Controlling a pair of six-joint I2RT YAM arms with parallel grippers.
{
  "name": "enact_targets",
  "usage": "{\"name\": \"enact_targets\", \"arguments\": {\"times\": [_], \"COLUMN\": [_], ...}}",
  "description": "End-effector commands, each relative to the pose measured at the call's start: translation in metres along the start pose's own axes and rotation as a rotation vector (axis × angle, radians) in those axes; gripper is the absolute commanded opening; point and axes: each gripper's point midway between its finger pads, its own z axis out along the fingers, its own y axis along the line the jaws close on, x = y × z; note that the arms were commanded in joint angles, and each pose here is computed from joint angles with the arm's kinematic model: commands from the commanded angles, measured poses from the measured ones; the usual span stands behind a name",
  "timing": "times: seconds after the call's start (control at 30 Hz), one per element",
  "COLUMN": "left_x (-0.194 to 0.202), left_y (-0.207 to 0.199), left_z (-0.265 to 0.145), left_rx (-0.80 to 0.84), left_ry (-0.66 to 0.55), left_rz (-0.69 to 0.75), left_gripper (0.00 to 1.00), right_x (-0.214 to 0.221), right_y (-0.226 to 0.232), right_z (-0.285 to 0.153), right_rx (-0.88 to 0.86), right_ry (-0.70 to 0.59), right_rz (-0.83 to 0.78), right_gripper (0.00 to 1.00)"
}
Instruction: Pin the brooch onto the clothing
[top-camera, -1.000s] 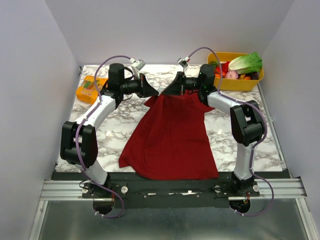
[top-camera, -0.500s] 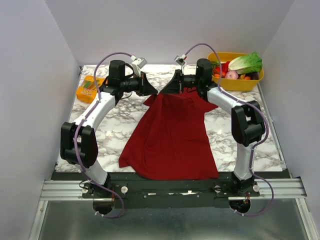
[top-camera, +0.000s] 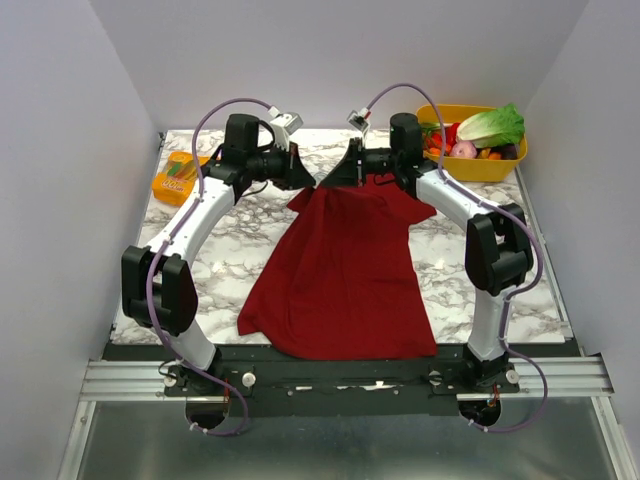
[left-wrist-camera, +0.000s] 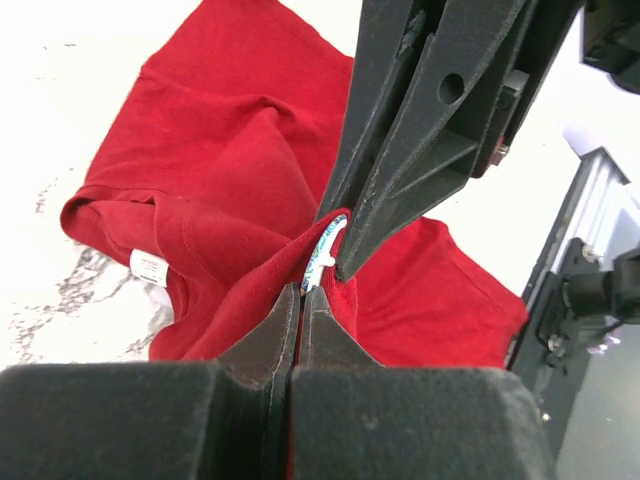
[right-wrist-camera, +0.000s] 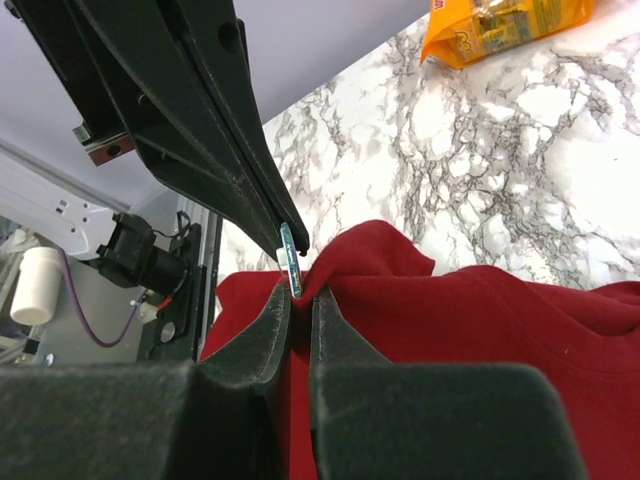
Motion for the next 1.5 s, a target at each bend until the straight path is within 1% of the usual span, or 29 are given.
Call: {"name": "enact_targets", "arguments": {"times": [0.0, 0.13, 0.3, 0.33, 0.47, 0.63, 0.97, 1.17, 1.4, 1.47], "left_x": [-0.031, -0.031, -0.031, -0.031, -0.03, -0.031, -0.028, -0.023, 0.0, 0.0], "left_y": [-0.038, -0.052, -0.06, -0.057, -0.063, -0.072, -0.091, -0.089, -0.078, -0.077], "left_z": [0.001, 0.006, 0.009, 0.01, 0.012, 0.012, 0.007, 0.001, -0.002, -0.005], "left_rx": [0.052, 0.041, -0.002, -0.026, -0.042, -0.044, -0.048, -0.076, -0.117, -0.123], "left_ry": [-0.051, -0.04, -0.025, -0.024, -0.008, -0.012, -0.014, -0.026, -0.004, -0.021], "left_rz": [0.115, 0.149, 0.18, 0.191, 0.209, 0.224, 0.262, 0.26, 0.22, 0.216], "left_gripper": [0.0, 0.0, 0.0, 0.0, 0.0, 0.0, 0.0, 0.0, 0.0, 0.0], "right_x": [0.001, 0.001, -0.003, 0.001, 0.003, 0.006, 0.002, 0.002, -0.001, -0.001], "right_y": [0.003, 0.001, 0.0, -0.001, 0.001, 0.003, -0.006, -0.009, -0.009, -0.01], "right_z": [0.011, 0.012, 0.013, 0.012, 0.014, 0.015, 0.011, 0.007, 0.003, 0.002], "right_rx": [0.071, 0.107, 0.15, 0.164, 0.179, 0.195, 0.304, 0.354, 0.384, 0.389], "right_ry": [0.022, 0.022, 0.023, 0.037, 0.054, 0.067, 0.05, 0.033, -0.008, -0.014], "right_rz": [-0.01, 0.0, -0.009, 0.01, 0.004, 0.001, 0.055, 0.082, 0.083, 0.086], "right_gripper": [0.0, 0.0, 0.0, 0.0, 0.0, 0.0, 0.0, 0.01, 0.0, 0.0]}}
